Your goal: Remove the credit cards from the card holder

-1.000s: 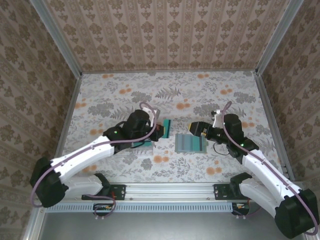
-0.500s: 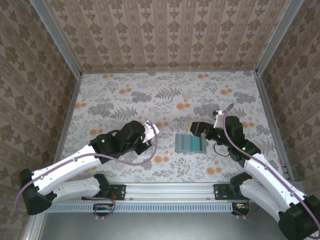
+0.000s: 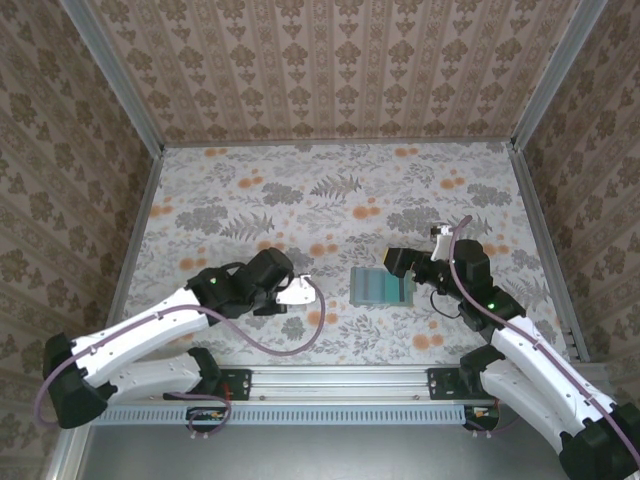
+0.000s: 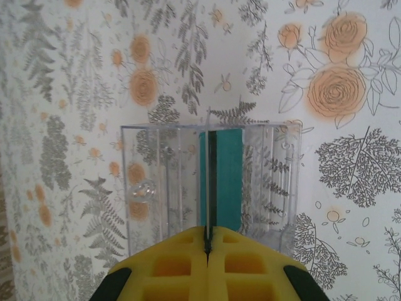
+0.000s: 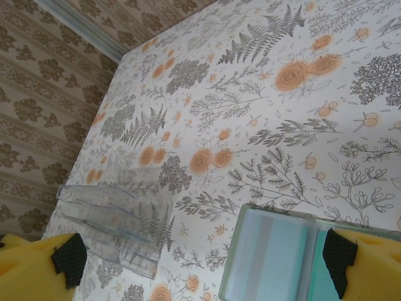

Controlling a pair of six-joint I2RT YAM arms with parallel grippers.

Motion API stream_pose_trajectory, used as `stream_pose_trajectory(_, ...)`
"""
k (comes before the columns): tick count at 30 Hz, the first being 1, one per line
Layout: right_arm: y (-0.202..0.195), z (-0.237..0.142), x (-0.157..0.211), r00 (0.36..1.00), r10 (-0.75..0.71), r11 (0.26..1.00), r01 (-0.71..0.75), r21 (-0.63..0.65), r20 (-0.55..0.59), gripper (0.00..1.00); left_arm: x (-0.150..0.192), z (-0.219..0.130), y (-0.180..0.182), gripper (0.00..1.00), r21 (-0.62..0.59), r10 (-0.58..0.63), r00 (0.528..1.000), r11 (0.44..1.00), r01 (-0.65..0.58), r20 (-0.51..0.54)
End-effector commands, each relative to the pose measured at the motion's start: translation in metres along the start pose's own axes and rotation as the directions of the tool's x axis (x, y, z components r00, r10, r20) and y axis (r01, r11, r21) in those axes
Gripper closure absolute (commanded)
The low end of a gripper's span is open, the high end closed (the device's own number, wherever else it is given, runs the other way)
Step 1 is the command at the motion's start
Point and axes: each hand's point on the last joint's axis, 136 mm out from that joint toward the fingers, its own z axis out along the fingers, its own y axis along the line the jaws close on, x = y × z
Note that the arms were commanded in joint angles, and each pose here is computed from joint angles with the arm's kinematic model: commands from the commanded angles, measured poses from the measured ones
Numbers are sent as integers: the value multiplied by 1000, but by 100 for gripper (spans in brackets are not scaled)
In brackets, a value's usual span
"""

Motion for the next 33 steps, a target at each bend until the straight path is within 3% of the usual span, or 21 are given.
stream_pose_trajectory(1, -3, 1, 0, 1000, -26, 1000, 25, 14, 7, 0, 9, 14, -13, 100, 78, 58, 998, 995, -55, -36)
stream_pose_trajectory(30, -5, 3, 5, 1000, -25, 1000, 25, 11, -7, 0, 31, 55, 1, 100, 62, -13, 983, 998, 25, -184)
stream_pose_trajectory(33, -5, 3, 6, 1000, -25, 1000, 25, 12, -9, 0, 32, 56, 1, 87, 59, -18, 982, 998, 30, -185)
